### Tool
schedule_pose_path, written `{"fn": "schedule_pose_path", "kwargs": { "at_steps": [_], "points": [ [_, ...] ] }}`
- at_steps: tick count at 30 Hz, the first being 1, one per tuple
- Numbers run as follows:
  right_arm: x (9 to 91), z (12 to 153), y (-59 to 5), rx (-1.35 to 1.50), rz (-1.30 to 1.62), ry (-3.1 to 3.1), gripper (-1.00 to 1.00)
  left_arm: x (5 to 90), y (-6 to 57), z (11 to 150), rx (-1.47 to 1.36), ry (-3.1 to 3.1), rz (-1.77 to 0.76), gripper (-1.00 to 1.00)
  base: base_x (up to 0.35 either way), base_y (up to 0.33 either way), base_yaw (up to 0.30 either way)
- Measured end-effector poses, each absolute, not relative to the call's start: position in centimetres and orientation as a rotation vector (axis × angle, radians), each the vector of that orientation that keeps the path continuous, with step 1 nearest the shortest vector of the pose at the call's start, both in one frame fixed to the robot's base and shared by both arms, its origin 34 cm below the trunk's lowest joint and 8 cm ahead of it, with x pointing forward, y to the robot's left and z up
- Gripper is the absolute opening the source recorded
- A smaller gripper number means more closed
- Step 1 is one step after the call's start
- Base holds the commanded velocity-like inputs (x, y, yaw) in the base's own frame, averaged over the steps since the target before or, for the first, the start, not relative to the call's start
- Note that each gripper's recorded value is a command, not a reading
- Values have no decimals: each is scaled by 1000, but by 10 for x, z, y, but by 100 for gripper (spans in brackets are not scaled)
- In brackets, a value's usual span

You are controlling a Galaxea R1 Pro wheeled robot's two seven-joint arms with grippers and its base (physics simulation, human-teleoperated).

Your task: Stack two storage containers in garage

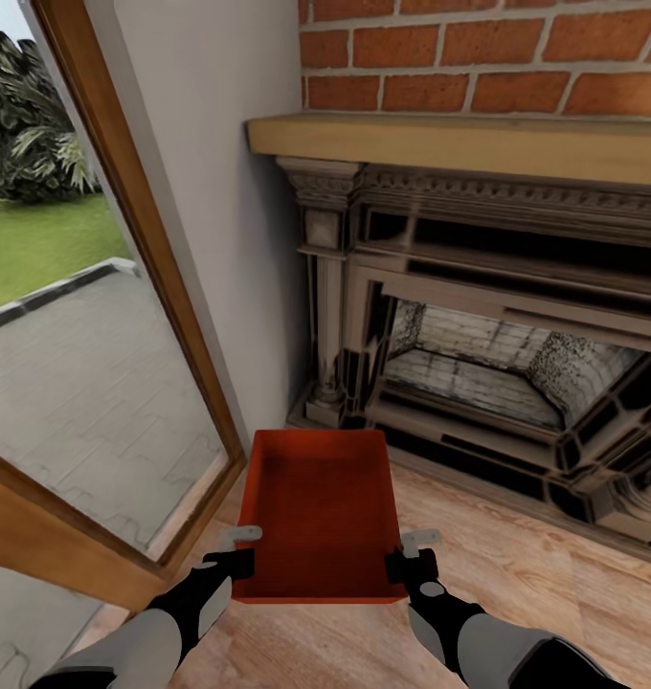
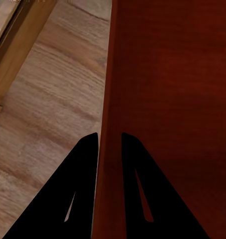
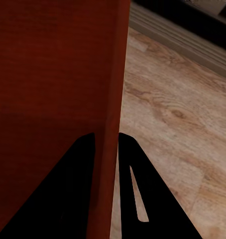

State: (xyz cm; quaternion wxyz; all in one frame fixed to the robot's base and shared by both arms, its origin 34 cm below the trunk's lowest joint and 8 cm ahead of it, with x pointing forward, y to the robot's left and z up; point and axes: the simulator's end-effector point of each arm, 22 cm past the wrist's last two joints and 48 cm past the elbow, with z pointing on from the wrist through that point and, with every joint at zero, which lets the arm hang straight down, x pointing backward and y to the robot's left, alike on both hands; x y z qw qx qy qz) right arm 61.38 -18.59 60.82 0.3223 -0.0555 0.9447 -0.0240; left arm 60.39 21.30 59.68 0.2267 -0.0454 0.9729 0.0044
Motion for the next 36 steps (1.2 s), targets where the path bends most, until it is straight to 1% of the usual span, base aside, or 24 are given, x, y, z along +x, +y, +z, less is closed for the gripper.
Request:
{"fn": "schedule_pose_path", "kwargs": {
  "at_steps": [36],
  "points": [
    [631,635,-186,-144,-66,2425,-100,622,213,624,-123,2626,9,-100,0,0,0]
  ]
}}
